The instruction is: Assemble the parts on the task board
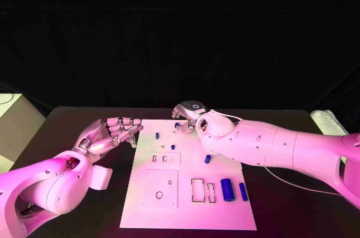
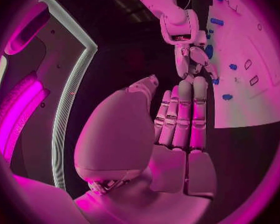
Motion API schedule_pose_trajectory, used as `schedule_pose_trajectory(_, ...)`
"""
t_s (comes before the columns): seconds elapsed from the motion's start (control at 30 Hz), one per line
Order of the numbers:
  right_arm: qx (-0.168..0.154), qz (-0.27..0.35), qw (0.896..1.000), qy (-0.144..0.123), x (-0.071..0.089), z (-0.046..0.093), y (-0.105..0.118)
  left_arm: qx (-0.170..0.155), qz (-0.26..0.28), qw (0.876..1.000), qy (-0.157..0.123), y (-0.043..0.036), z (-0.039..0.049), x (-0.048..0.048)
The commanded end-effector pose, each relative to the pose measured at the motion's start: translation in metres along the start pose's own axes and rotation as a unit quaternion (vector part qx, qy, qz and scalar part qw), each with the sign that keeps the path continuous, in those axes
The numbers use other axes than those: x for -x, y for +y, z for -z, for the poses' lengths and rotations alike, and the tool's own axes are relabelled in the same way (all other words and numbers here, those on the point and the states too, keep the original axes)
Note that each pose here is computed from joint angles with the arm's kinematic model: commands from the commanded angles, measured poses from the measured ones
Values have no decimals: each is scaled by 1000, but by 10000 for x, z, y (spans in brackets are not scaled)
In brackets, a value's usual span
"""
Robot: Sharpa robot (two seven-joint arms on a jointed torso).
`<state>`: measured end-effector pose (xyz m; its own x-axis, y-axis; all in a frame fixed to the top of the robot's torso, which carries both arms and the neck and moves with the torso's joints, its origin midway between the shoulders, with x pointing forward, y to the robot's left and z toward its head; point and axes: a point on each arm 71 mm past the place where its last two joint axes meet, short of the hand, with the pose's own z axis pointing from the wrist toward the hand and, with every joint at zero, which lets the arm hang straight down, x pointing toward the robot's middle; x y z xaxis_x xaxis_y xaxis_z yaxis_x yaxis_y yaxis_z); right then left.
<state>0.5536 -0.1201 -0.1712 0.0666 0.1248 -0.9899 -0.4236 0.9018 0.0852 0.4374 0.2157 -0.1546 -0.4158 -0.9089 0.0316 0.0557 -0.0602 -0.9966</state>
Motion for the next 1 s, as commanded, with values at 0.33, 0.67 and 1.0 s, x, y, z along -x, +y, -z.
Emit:
schedule_pose_trajectory(0.33,-7,-23,999,-25,159,281,-240,-1,4,1000,2,-12,11,33)
schedule_pose_trajectory(0.67,-83,-108,991,4,346,727,-717,1,3,1000,-1,-6,13,63)
schedule_pose_trajectory(1.0,-136,-142,979,53,319,893,-981,3,3,1000,0,2,4,62)
